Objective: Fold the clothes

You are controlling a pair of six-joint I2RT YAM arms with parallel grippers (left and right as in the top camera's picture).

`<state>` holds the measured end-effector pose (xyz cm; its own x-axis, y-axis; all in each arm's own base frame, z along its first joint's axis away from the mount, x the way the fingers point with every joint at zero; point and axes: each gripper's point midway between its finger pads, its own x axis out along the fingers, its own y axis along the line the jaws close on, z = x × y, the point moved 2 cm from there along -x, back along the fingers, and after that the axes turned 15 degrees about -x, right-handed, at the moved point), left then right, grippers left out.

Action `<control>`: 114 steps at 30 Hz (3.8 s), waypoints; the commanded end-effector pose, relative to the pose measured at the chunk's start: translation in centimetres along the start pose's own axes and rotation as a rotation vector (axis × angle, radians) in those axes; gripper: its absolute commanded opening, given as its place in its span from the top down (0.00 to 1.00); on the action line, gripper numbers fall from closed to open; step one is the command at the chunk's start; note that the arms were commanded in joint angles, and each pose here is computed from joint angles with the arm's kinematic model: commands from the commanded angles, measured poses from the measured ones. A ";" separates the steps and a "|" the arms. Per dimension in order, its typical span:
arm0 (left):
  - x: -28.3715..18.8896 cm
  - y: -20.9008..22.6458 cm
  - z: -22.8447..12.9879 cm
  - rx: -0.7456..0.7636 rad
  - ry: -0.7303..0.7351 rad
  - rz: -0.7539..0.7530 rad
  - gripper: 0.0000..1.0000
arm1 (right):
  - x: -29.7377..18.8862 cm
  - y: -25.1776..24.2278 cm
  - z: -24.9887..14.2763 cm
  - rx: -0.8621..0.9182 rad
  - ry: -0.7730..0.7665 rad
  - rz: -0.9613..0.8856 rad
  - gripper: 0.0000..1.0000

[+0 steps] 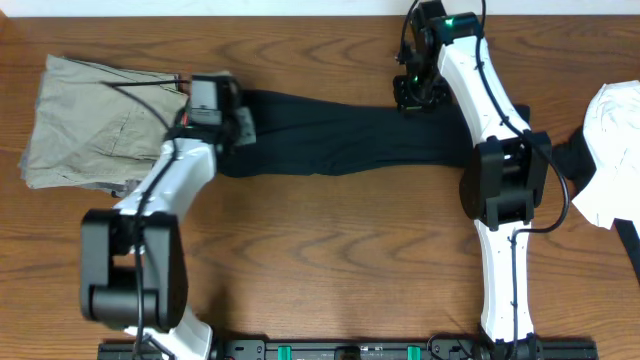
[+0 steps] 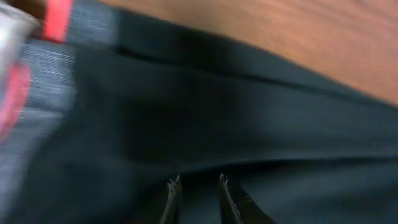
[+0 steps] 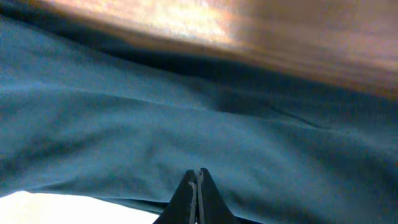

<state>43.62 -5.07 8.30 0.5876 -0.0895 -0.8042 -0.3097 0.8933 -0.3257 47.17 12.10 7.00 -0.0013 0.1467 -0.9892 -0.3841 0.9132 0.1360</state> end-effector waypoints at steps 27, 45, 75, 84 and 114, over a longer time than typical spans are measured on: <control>7.3 9.0 2.4 -0.066 -0.113 0.187 0.77 | 5.4 -12.9 -10.3 0.327 0.257 -0.138 0.99; -0.8 5.6 8.9 -0.061 -0.290 0.096 0.69 | -1.3 -14.0 -6.6 0.335 0.049 -0.143 0.97; 5.8 6.1 -2.6 -0.055 0.159 0.087 0.88 | -2.4 -17.4 -6.3 0.325 -0.032 -0.161 0.79; 5.8 10.6 -0.8 -0.110 0.114 0.177 0.87 | -0.7 -17.3 -4.6 0.301 -0.107 -0.113 0.80; 4.8 11.2 2.9 -0.058 0.009 0.164 0.74 | -0.2 -21.7 -6.9 0.379 -0.056 -0.324 0.86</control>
<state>44.90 3.43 2.16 0.5214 -0.0294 -0.8528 -0.4050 0.8711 -0.2777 48.71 -8.49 2.43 0.0965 -0.0884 -0.9914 -0.0347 0.9951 -0.0921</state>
